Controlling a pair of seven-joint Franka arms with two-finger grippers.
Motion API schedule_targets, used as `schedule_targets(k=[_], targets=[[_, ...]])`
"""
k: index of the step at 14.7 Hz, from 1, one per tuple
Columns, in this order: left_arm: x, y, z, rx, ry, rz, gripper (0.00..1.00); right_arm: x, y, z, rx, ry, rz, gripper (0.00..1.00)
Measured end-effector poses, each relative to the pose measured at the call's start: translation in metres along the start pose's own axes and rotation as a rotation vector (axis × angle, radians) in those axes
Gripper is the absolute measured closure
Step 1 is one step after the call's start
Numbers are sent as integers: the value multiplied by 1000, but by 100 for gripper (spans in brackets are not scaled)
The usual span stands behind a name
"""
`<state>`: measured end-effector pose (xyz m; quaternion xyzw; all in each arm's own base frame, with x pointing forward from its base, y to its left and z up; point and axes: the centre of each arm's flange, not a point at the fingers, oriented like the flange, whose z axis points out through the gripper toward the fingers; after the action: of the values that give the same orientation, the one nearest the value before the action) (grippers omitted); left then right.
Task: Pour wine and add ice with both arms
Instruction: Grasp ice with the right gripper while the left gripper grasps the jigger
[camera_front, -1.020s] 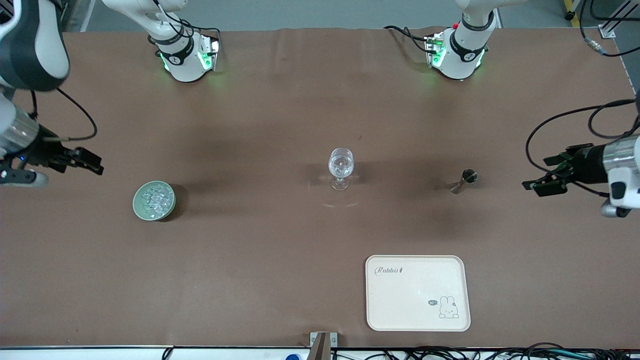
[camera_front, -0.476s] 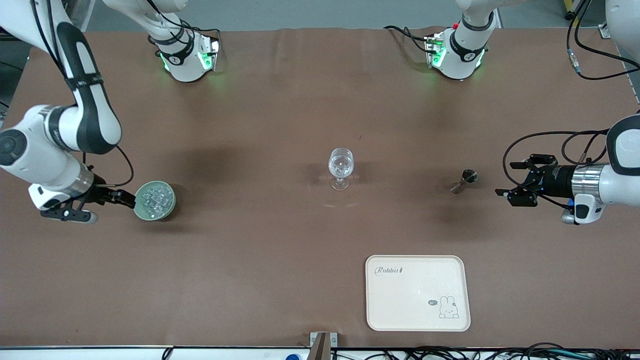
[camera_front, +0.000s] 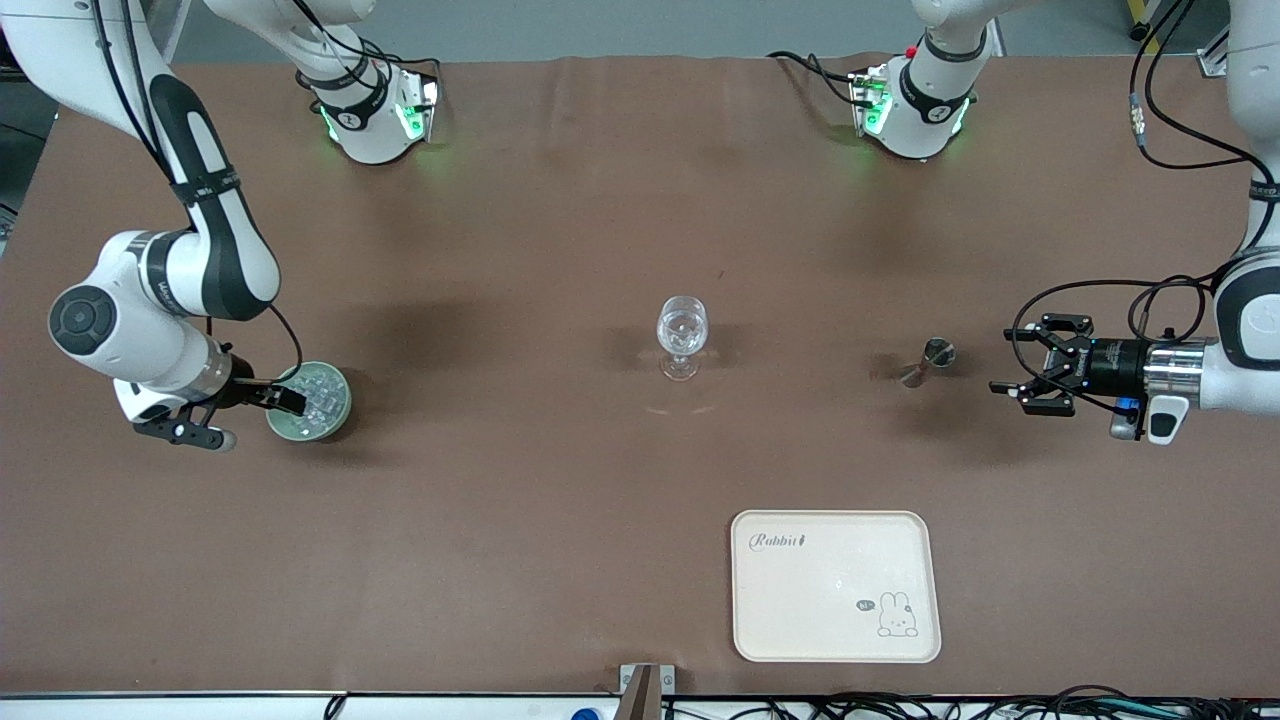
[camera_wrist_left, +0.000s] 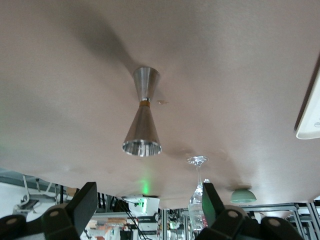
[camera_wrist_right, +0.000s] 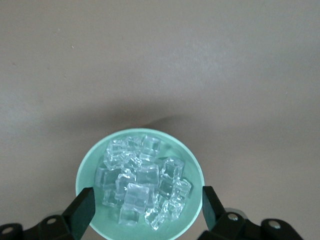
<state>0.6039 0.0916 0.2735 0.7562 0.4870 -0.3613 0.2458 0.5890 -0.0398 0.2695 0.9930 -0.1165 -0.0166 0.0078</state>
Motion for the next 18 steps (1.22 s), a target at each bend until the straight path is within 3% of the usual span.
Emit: schedule_targets(k=[4,9,18], targets=[[37,-8,22,-52,-103,-52,8,-9,-14,12,-5,-23,47,7],[74,-19,47,-95,-196,-100,18,-10,-20,41,-10,-29,66,13],[106,-29,86,-96,-266,-61,22,-16,-22,51,-15,-46,102,39]])
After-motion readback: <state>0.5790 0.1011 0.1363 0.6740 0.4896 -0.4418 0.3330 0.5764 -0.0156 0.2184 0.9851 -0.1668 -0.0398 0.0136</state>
